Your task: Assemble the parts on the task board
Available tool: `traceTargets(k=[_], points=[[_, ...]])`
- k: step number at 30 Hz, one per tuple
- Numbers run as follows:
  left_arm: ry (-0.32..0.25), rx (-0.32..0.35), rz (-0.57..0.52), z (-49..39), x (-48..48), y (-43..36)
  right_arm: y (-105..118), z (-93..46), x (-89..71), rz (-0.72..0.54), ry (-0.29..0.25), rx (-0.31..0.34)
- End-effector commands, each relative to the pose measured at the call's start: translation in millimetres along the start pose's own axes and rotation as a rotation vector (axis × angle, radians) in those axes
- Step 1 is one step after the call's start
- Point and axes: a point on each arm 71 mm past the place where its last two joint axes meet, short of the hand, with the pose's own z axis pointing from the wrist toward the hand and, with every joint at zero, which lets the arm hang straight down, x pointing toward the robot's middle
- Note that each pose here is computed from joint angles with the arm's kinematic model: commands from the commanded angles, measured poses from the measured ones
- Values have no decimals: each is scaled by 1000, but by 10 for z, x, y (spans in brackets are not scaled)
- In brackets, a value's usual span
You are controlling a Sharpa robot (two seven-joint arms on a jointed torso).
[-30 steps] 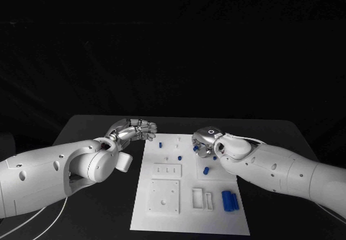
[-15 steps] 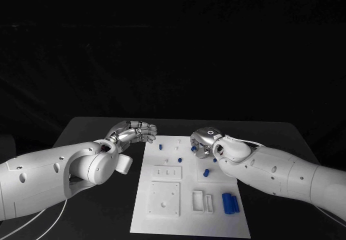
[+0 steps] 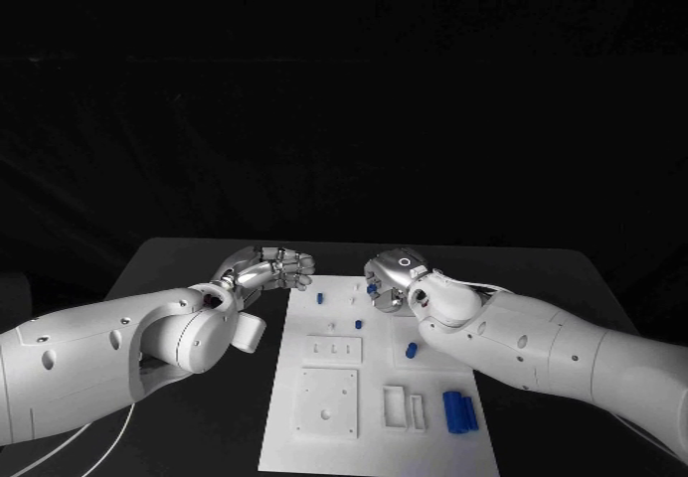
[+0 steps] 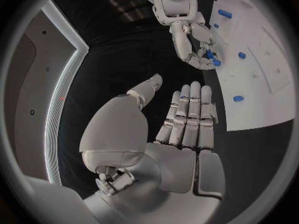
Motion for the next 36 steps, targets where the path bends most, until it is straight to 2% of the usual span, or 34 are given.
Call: traceTargets(k=[1,21,36], points=[[10,15,-3,24,26,-45,23,38,-38,-52,-49,-16],[24,25,-1,80,97,-90,112,203,-41,-72,-61,-15],[32,42,6,96,128,-176,141,262,-26,-66,-52,-15]])
